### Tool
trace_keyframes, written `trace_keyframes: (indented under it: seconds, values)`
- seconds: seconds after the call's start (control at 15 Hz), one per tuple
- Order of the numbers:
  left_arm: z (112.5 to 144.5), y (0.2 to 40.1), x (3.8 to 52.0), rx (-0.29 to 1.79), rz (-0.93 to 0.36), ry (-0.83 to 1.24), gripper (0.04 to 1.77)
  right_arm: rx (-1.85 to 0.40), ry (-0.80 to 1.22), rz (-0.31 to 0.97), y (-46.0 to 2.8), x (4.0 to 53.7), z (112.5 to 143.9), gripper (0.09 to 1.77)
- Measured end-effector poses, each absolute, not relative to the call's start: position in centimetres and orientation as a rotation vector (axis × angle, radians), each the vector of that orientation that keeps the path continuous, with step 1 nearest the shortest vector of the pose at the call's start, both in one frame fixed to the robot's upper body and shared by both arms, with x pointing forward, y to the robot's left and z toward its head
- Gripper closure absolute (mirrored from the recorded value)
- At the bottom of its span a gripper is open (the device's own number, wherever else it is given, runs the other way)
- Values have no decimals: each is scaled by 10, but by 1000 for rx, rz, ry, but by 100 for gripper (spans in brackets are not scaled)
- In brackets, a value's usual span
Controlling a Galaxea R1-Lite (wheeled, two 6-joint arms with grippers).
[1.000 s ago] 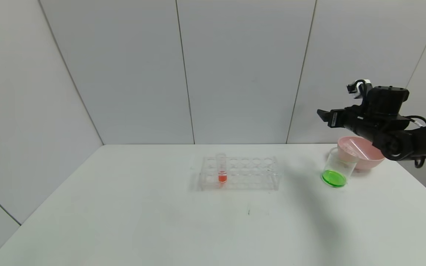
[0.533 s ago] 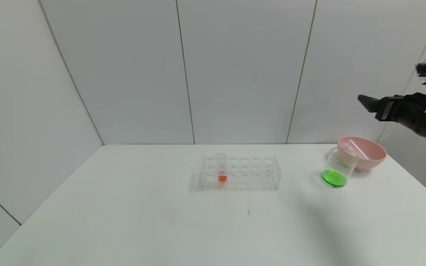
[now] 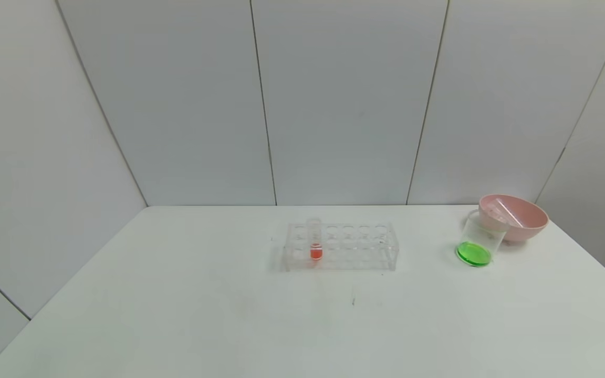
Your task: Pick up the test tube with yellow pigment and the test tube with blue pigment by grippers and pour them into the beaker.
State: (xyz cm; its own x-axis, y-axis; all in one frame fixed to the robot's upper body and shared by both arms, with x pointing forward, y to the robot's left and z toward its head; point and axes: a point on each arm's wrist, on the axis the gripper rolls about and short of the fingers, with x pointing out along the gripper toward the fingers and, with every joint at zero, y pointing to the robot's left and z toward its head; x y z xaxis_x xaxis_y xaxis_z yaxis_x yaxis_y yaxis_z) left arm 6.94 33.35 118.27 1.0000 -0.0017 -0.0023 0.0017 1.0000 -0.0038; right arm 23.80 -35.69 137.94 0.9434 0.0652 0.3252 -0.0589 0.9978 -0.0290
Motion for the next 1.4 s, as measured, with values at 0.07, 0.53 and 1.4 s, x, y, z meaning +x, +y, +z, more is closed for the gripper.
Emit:
trace_keyframes:
  seconds: [0.07,0.53,1.4]
  values:
    - [1183,334,69,-4,-2,3,5,-26,-353,99,-352,215,1375,16]
    - [1183,334,69,-4,-2,3,5,-45,-374,289,-329,102,1325,16]
    - [1183,334,69,-4,-2,2,5,-90,6,30,-335,69,1183,16]
